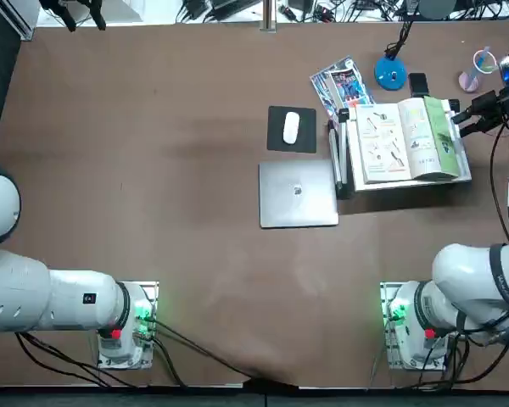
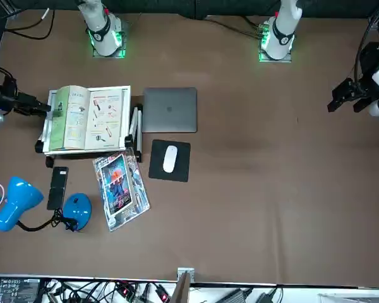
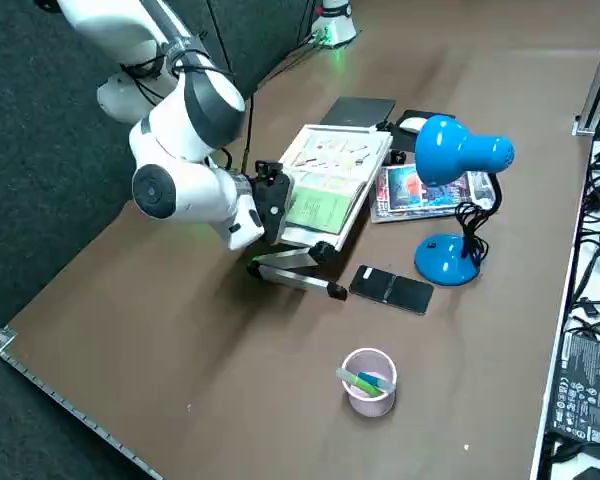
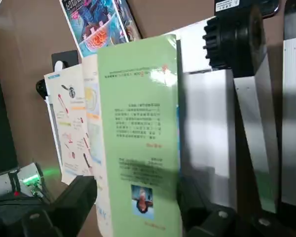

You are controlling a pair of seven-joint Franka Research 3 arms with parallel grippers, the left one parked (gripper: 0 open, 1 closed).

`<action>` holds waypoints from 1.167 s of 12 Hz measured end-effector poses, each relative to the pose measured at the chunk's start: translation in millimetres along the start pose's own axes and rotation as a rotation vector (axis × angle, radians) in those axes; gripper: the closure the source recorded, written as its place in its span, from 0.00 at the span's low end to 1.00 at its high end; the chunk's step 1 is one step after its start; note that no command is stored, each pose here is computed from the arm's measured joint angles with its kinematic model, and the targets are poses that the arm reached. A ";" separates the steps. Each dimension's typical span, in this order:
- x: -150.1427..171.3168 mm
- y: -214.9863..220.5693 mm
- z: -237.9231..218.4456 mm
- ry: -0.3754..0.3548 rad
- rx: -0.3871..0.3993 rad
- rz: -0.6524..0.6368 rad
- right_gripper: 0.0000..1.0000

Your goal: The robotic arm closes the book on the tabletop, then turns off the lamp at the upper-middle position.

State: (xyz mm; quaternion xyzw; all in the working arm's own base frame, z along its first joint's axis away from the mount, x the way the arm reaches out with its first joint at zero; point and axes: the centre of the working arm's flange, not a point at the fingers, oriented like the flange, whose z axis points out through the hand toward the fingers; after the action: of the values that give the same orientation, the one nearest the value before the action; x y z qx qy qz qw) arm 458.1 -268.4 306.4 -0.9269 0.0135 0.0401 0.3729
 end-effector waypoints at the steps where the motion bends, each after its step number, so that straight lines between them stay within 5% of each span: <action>1: 0.1 3.5 2.8 0.001 0.002 -0.002 0.00; 14: 2.1 23.6 21.4 0.018 0.044 -0.008 0.00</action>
State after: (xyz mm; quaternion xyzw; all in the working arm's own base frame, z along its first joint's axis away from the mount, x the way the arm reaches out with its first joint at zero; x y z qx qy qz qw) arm 457.6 -270.6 274.6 -0.9189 0.0142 0.0300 0.3931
